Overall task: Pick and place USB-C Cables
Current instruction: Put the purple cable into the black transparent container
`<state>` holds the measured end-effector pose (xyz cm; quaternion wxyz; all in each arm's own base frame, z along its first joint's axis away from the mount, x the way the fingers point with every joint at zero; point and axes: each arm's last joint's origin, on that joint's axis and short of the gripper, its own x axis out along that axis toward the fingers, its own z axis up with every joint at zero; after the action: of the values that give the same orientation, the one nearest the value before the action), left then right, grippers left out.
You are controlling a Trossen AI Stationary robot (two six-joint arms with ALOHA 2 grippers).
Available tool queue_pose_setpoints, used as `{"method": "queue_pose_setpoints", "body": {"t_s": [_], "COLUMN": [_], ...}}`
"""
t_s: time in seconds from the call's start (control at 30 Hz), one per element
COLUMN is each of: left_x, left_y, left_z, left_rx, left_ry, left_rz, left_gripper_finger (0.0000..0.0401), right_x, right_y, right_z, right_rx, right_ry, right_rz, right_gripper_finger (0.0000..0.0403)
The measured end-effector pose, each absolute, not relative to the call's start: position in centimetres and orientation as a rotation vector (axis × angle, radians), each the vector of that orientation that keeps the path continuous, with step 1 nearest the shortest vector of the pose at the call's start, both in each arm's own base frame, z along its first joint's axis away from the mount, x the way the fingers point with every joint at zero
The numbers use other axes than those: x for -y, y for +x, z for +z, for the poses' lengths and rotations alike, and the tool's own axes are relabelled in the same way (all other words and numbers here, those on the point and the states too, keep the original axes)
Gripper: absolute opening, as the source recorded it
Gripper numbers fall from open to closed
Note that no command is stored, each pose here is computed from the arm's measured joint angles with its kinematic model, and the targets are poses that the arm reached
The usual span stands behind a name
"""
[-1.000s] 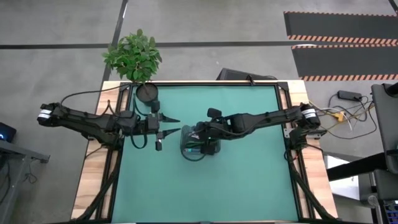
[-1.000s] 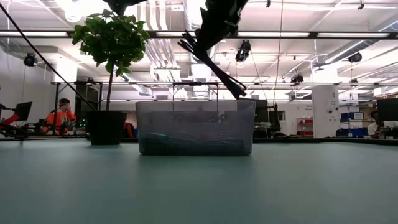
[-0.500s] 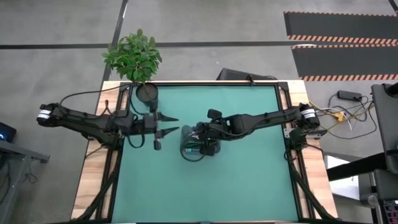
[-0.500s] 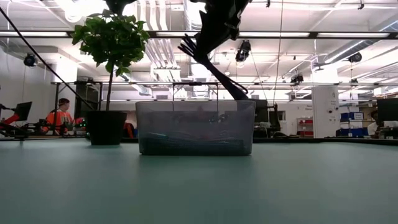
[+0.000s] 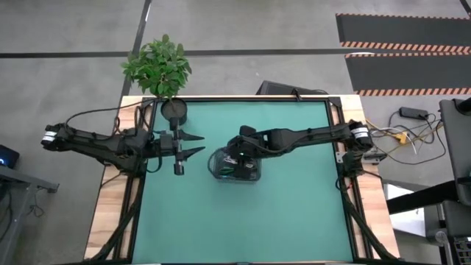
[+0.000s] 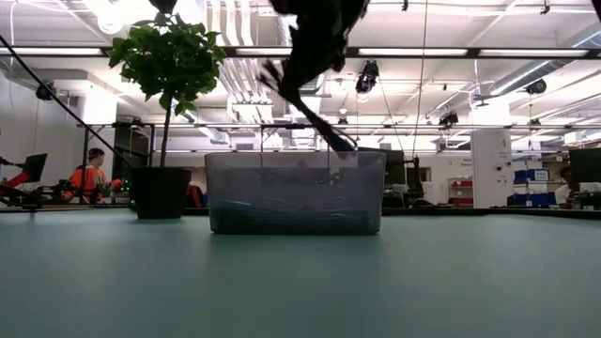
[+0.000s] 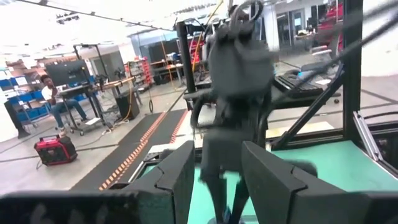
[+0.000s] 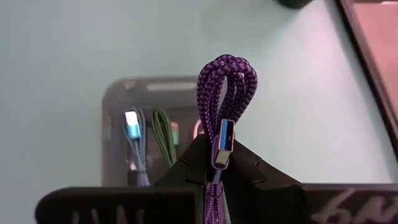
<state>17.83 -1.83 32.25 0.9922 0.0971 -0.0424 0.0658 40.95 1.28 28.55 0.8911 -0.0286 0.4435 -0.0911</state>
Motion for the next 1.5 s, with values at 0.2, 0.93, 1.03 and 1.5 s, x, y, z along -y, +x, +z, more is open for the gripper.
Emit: {"method": "queue_pose_setpoints", "body": {"t_s": [0.2,0.93,1.03,1.5], "left_x": [1.8,1.9,1.8,1.8], "left_y": [17.9,18.0,18.0,17.9], "left_z": [32.2,32.1,32.1,32.1], "left_rx": [0.081,0.076,0.075,0.077], "left_ry": [0.196,0.195,0.195,0.195], "left_rz": [0.131,0.130,0.130,0.130], "left_gripper_finger": [0.0118,0.0118,0.0118,0.0118], "right_x": [-1.0,-0.6,-0.5,-0.3], "right_y": [42.2,44.3,44.5,44.9], "right_z": [27.6,22.5,22.0,21.7], "right_rx": [-1.004,-1.149,-1.163,-1.141], "right_ry": [-0.107,-0.216,-0.241,-0.248], "right_rz": [-0.135,-0.082,-0.120,-0.137], "right_gripper_finger": [0.0018,0.0025,0.0037,0.0084]}}
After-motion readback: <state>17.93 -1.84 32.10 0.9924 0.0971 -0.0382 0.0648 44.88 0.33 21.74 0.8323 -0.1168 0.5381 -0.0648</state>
